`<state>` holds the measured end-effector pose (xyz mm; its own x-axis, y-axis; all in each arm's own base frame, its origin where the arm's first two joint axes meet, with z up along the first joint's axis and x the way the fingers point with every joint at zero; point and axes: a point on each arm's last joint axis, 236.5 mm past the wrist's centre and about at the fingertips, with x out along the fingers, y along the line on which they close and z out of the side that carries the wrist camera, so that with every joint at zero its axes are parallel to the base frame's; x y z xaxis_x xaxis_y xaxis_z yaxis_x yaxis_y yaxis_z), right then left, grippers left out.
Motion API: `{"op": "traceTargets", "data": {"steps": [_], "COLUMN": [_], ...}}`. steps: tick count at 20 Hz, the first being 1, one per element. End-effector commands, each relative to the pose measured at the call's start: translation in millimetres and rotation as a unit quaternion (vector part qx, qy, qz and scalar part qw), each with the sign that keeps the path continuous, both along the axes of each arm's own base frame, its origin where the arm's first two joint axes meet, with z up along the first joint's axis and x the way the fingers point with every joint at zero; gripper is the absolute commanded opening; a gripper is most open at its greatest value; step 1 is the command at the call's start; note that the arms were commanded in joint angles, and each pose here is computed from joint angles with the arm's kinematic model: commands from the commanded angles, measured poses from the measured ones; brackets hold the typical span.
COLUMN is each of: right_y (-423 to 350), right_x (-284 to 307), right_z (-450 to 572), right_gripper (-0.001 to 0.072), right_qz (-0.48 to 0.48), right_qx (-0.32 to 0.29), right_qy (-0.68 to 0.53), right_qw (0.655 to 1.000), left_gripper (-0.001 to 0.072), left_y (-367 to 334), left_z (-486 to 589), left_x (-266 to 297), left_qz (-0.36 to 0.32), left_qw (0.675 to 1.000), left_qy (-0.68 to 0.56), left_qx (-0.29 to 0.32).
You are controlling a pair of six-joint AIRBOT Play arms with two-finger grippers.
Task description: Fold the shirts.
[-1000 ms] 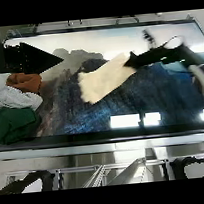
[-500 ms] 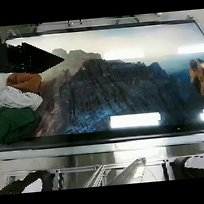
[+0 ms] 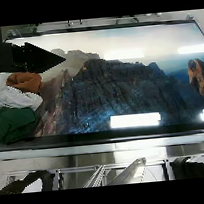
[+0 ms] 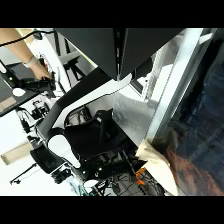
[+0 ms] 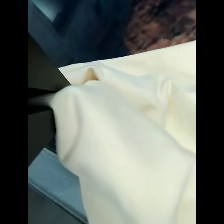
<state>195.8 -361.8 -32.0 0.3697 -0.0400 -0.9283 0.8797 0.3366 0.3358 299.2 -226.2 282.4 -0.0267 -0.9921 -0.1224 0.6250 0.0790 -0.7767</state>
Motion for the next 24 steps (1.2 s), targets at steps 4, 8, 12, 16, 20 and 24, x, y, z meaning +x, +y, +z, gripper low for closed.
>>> {"op": "traceTargets", "data": {"steps": [4,8,12,16,20,24], "right_y": [31,83,79,84,106,106], "right_x": [129,267,299,292,277,218], "right_z": [76,216,250,193,177,128], "right_gripper": [0.0022,0.0021,0.0021,0.0021,0.0021,0.002], "right_qz": [0.104,0.207,0.184,0.224,0.307,0.332], "right_qx": [-0.034,-0.105,-0.107,-0.085,-0.077,-0.026], "right_qy": [-0.144,-0.291,-0.314,-0.269,-0.242,-0.106], "right_qw": [0.984,0.928,0.925,0.933,0.917,0.937], "left_gripper": [0.0018,0.0018,0.0018,0.0018,0.0018,0.0018], "left_y": [0,0,0,0,2,3], "left_z": [0,0,-1,-2,-18,-23], "left_x": [1,0,-5,-7,-5,-2], "left_qz": [0.002,0.0,-0.011,-0.015,-0.009,-0.003], "left_qw": [1.0,1.0,1.0,1.0,0.999,0.999], "left_qy": [0.002,0.002,0.004,0.004,0.006,0.006], "left_qx": [0.0,0.0,0.002,0.003,0.038,0.05]}}
